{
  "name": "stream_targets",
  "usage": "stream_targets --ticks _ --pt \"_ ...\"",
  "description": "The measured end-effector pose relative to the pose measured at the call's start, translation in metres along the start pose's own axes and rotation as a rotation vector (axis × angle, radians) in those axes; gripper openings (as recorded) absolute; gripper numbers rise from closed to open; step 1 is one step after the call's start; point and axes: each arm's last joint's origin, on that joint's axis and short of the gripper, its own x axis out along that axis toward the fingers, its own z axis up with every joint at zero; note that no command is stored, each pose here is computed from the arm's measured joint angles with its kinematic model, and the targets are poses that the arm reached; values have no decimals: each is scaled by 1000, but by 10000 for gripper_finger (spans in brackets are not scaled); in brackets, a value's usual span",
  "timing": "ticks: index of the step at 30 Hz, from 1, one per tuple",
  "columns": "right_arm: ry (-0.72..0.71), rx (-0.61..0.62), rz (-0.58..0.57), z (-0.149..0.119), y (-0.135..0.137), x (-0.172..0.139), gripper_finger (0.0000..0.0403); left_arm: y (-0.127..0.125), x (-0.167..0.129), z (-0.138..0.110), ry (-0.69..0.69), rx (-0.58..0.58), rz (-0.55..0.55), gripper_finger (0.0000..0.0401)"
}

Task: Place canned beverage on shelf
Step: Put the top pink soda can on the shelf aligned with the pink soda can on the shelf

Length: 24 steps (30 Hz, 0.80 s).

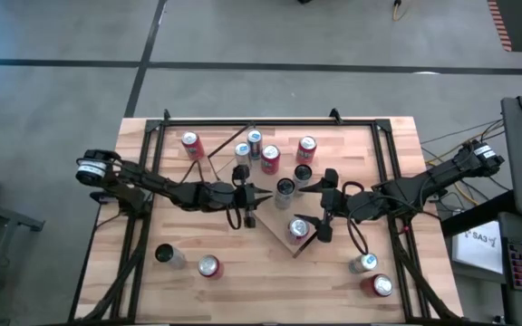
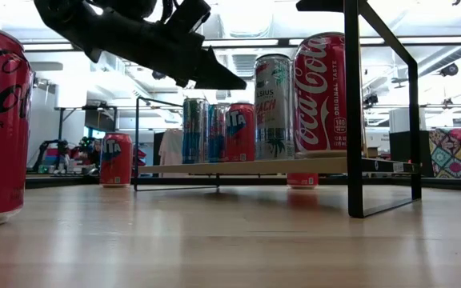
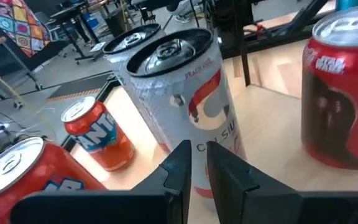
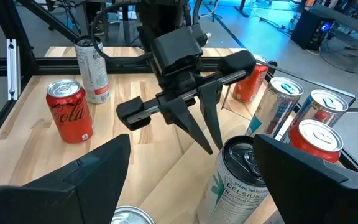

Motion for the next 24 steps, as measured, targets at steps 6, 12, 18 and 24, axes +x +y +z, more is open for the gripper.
stream_targets --ticks 6,12,18,24 --pt "0 -7 0 0 0 0 328 6 2 -1 0 8 25 36" --pt "0 -12 0 0 0 0 328 10 3 3 -41 -10 43 36" --pt "0 -9 0 0 0 0 328 8 9 1 -72 -13 51 36" --pt "0 3 0 0 0 0 328 8 9 2 -91 -32 44 36"
